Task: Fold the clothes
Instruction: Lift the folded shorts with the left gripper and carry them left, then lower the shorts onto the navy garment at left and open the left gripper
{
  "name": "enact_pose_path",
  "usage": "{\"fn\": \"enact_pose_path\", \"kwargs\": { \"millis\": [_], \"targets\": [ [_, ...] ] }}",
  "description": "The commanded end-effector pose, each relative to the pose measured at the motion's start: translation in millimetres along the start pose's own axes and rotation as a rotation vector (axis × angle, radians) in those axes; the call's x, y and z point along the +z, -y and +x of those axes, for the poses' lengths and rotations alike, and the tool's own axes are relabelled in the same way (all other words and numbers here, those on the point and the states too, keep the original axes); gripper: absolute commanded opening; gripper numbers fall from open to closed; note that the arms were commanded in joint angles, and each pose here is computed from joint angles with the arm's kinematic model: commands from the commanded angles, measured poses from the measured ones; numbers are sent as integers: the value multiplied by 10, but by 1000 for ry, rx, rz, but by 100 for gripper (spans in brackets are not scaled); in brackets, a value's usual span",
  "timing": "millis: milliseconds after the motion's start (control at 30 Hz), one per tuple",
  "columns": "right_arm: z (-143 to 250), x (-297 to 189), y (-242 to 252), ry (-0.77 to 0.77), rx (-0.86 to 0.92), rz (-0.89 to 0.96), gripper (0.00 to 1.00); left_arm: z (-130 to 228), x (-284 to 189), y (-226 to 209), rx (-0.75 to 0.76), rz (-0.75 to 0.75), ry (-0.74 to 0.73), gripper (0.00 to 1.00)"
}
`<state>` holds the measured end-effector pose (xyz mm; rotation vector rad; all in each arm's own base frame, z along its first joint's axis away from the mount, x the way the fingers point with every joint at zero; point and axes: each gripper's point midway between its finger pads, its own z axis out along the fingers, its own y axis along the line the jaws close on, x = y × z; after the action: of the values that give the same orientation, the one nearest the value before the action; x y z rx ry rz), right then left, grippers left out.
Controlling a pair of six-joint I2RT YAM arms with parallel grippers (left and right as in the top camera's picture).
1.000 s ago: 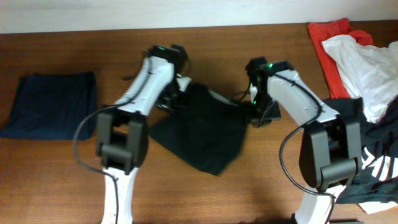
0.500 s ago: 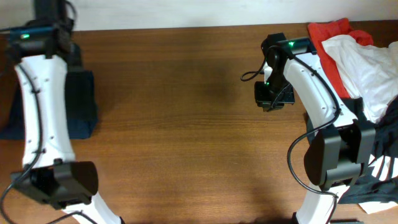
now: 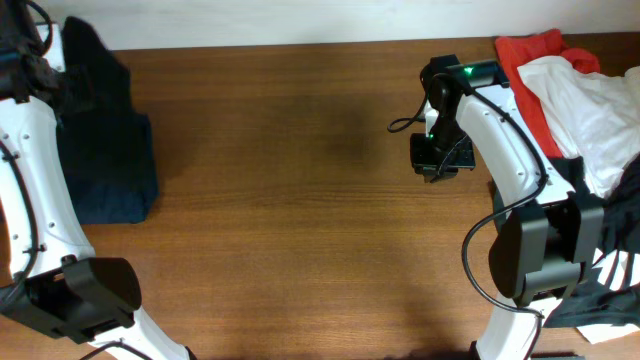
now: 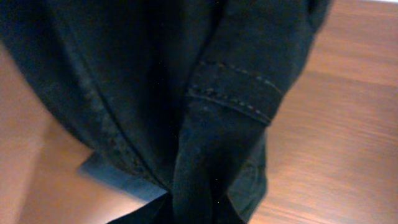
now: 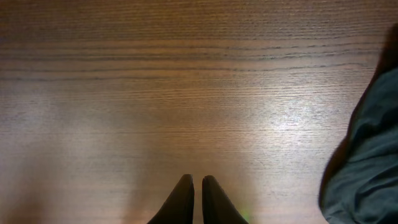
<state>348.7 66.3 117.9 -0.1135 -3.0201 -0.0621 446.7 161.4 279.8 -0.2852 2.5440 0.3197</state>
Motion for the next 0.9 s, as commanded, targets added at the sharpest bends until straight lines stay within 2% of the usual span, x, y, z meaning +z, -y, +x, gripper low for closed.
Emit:
{"fn": "enact_pose_path", "kwargs": {
  "millis": [0,100,333,433,600,800,867],
  "targets": [
    [-27,-65,31,22,5,15,11,-141,-118,497,75,268,76,0],
    [-28,-65,37,23,5,19,11,-83,-182,639,143,330,69,0],
    [-29,-65,37,23,5,19,11,-86,-207,566,131,348,80,0],
    [-28,-64,37,23,5,19,11,-184,-354,754,151,468,145,0],
    [-28,-64,37,23,5,19,11,-348,-606,861,183,544,233,0],
    [-26,-64,37,22,5,19,11,-370,-638,876,205,550,249,0],
    [-23,-64,37,21,5,19,11,-348,-594,812,224,505,237,0]
  ]
}}
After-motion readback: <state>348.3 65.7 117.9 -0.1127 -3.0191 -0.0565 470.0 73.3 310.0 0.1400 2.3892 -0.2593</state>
